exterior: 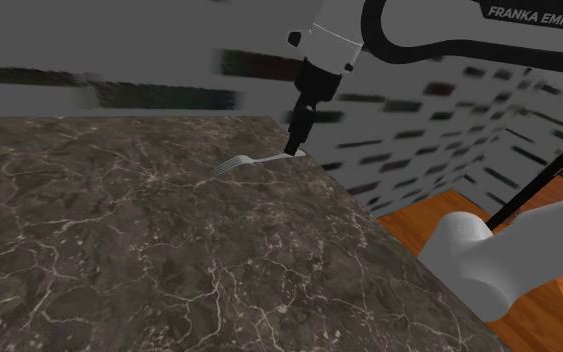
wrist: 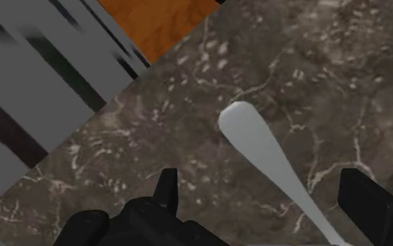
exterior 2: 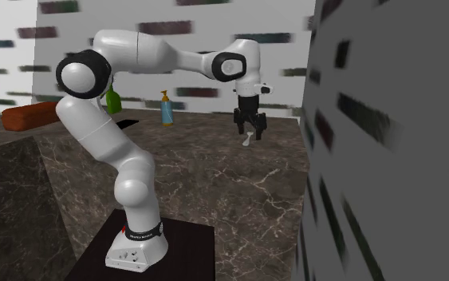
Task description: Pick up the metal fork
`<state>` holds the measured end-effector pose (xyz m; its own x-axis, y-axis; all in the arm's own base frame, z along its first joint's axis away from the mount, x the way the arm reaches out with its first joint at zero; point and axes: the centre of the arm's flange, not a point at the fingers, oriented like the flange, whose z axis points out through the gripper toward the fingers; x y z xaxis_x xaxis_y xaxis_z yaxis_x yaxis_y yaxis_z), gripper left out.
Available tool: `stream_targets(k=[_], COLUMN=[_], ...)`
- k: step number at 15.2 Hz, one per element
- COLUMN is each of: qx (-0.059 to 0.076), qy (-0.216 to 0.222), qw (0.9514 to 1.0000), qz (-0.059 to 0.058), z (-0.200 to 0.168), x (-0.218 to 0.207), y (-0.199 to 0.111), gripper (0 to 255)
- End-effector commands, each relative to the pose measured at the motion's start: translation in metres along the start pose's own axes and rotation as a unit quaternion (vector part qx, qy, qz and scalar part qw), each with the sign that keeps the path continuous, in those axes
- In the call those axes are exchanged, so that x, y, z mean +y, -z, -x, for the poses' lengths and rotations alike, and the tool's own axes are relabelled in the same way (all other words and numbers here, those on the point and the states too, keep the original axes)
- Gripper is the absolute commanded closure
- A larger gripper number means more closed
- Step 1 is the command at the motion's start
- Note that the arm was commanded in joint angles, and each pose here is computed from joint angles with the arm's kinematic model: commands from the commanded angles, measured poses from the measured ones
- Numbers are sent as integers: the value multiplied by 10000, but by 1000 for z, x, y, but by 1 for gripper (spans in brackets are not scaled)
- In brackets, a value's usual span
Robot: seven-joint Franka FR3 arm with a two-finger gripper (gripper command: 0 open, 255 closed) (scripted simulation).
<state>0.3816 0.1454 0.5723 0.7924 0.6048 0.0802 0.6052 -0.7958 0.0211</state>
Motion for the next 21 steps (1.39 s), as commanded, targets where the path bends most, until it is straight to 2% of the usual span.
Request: stream_targets(k=[1, 3, 6, 14, 16, 17, 21], qx=[78, 150, 257, 268, 268, 268, 267], qy=[420, 827, 1434, 1492, 1492, 1492, 1492], qw=[9991, 9964, 9891, 9882, 9882, 9882, 9882], qz=[64, 129, 225, 234, 234, 234, 234], z=[-19, -34, -55, -54, -54, -54, -54], x=[-19, -40, -73, -77, -77, -77, -77], y=[0, 2, 3, -37, -37, -36, -36], gripper=[0, 0, 0, 0, 0, 255, 255])
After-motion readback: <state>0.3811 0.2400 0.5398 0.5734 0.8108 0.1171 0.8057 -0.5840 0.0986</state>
